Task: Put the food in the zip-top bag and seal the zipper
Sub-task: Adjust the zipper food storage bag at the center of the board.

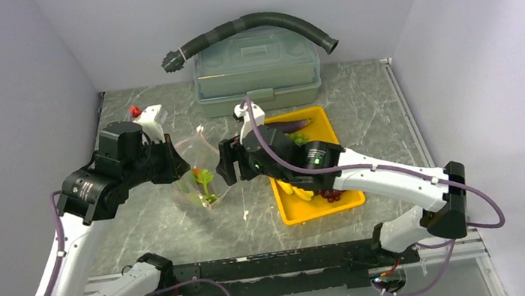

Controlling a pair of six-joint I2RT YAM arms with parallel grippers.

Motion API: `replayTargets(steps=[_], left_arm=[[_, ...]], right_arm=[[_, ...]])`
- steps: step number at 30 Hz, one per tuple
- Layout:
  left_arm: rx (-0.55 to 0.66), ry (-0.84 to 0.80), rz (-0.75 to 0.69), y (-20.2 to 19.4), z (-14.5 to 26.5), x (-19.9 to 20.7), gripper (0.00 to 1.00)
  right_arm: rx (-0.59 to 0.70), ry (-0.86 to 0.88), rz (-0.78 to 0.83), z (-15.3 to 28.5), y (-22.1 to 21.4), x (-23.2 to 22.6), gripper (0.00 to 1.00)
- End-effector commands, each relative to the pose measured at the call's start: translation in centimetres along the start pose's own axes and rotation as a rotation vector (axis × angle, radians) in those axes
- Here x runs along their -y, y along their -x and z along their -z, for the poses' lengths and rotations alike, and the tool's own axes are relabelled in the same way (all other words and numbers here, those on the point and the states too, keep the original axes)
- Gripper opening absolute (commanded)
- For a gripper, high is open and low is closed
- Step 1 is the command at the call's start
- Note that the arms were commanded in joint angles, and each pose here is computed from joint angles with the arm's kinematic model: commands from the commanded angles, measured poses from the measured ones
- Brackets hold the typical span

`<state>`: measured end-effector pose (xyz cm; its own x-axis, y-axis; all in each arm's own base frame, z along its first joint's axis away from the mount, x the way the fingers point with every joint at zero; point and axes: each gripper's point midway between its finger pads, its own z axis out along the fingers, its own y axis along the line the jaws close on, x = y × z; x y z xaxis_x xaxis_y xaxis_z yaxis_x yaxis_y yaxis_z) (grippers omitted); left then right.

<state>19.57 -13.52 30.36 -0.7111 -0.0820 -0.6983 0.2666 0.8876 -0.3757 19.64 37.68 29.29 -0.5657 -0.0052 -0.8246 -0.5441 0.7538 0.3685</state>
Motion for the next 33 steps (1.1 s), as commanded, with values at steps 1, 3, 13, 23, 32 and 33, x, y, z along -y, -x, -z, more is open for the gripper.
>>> replayTargets(steps=[1, 3, 13, 23, 32, 33], left_arm=[[0.061, -0.034, 0.008, 1.8, 1.4, 1.1, 0.0], [0.061, -0.038, 0.005, 1.9, 1.7, 1.3, 0.0], [0.064, 0.003, -0.017, 2.2, 3.1, 0.8, 0.0], [0.046, 0.125, -0.035, 1.5, 5.3, -1.3, 0.0], [0.04, 0.206, -0.011, 0.2, 7.4, -2.8, 0.0], [0.038, 0.206, -0.011, 0.2, 7.5, -2.8, 0.0]], right_arm=[[0.012, -0.046, -0.016, -1.0, 0.3, 0.1, 0.7], [0.014, -0.069, -0.013, -1.3, 0.4, 0.3, 0.61], [0.007, -0.072, 0.037, -2.8, 2.0, -1.1, 0.0], [0.007, -0.03, 0.049, -4.4, 4.4, -2.4, 0.0], [-0.015, -0.089, -0.061, -5.3, 3.7, 3.7, 0.0], [-0.025, -0.099, -0.065, -5.5, 3.1, 4.2, 0.0]])
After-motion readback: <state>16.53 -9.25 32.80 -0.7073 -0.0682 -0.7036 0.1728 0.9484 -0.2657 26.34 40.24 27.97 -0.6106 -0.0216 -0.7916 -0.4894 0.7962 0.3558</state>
